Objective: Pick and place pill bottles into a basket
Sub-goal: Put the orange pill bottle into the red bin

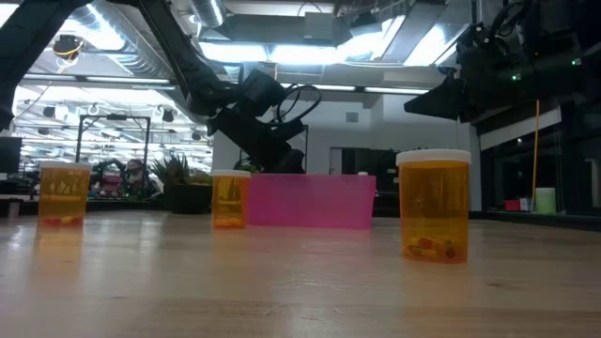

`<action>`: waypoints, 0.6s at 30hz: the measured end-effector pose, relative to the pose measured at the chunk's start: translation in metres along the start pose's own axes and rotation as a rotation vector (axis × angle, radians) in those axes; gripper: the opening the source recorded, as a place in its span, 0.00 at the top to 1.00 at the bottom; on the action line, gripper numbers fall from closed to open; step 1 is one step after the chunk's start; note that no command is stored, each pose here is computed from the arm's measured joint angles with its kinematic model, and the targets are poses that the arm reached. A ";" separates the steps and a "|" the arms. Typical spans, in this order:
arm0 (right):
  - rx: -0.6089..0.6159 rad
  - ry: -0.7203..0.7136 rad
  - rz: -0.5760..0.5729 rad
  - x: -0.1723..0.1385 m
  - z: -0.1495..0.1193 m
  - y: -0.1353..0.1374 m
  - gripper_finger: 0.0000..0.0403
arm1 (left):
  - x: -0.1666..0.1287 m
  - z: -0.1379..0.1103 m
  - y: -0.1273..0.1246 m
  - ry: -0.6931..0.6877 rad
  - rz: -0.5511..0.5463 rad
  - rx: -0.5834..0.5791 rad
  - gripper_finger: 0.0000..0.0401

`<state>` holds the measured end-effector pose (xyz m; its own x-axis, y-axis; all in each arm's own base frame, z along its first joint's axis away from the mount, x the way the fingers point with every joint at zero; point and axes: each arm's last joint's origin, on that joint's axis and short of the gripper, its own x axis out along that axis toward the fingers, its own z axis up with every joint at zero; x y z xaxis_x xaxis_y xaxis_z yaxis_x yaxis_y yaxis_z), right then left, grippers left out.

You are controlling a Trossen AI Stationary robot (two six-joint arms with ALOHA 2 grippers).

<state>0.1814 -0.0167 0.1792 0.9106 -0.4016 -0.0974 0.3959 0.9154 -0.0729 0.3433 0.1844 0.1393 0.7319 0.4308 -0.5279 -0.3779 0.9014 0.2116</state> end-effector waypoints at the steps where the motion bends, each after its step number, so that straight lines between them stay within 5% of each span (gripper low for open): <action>1: 0.000 0.000 0.000 0.000 0.000 0.000 0.91 | 0.000 0.000 0.000 0.002 0.000 0.000 0.44; 18: 0.003 0.000 0.000 0.000 0.000 0.000 0.91 | 0.000 -0.001 0.000 0.009 -0.004 -0.013 0.36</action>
<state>0.1814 -0.0167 0.1792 0.9106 -0.4017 -0.0974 0.3963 0.9154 -0.0703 0.3430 0.1840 0.1385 0.7283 0.4267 -0.5362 -0.3822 0.9024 0.1989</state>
